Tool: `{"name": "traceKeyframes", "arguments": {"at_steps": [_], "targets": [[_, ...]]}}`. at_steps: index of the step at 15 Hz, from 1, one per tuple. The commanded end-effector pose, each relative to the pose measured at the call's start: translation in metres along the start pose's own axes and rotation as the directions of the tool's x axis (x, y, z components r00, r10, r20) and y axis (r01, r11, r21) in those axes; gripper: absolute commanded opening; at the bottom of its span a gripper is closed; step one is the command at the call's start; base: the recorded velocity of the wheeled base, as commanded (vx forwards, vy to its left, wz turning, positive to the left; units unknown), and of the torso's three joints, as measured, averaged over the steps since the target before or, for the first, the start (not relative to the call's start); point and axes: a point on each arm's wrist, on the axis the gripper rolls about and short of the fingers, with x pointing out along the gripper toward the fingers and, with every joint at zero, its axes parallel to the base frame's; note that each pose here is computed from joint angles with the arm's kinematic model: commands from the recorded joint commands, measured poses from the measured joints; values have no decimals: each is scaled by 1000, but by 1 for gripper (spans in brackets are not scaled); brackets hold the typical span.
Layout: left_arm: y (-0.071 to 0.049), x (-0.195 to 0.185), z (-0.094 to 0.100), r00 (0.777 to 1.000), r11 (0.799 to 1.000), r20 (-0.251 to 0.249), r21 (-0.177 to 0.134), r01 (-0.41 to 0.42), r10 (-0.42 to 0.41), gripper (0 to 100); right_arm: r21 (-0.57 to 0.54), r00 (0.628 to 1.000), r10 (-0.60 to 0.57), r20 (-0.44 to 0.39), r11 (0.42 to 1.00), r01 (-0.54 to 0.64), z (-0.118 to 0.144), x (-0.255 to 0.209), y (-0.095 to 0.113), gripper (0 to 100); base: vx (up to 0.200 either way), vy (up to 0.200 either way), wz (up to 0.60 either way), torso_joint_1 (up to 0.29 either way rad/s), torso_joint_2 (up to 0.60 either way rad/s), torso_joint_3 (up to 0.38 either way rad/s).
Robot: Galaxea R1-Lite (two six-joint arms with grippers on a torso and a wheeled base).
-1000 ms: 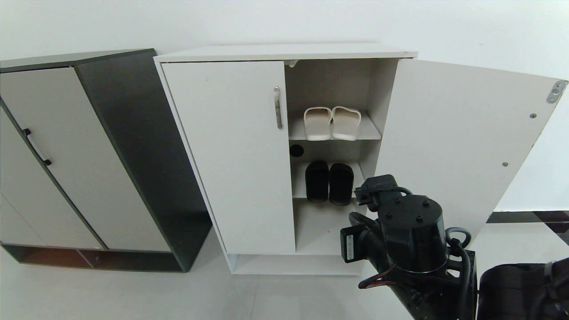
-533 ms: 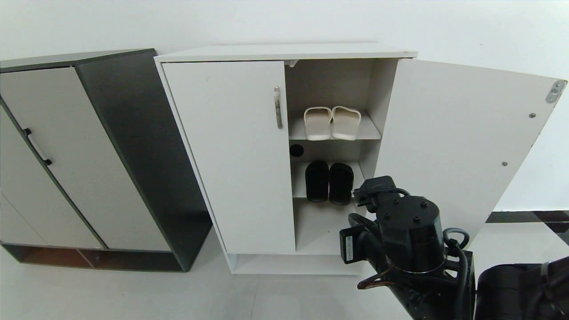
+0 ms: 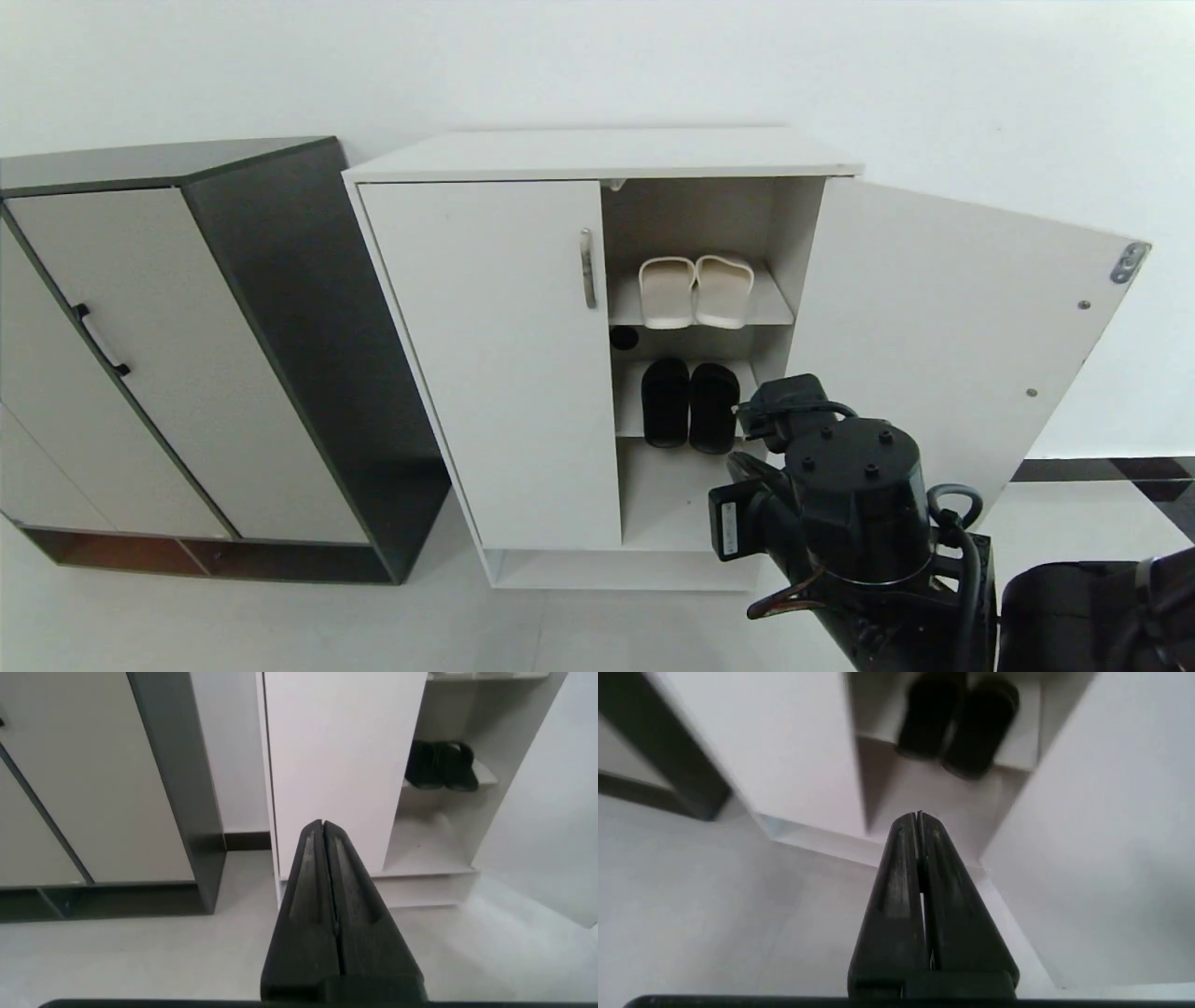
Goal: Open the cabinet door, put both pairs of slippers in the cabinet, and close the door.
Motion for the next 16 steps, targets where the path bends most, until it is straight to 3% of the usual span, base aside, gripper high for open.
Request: {"name": "traceKeyframes", "arguments": {"at_steps": [1,16], "targets": [[0,0,0,1000,1000,-2,0,0,0,0,0,1000,-1,-1,1000,1,0,0,0,0,0,0,0,95,-486,-349],[0,0,0,1000,1000,-2,0,1,-1,0,-1,1000,-3,-1,1000,3,0,0,0,0,0,0,0,163,-480,-323]]}}
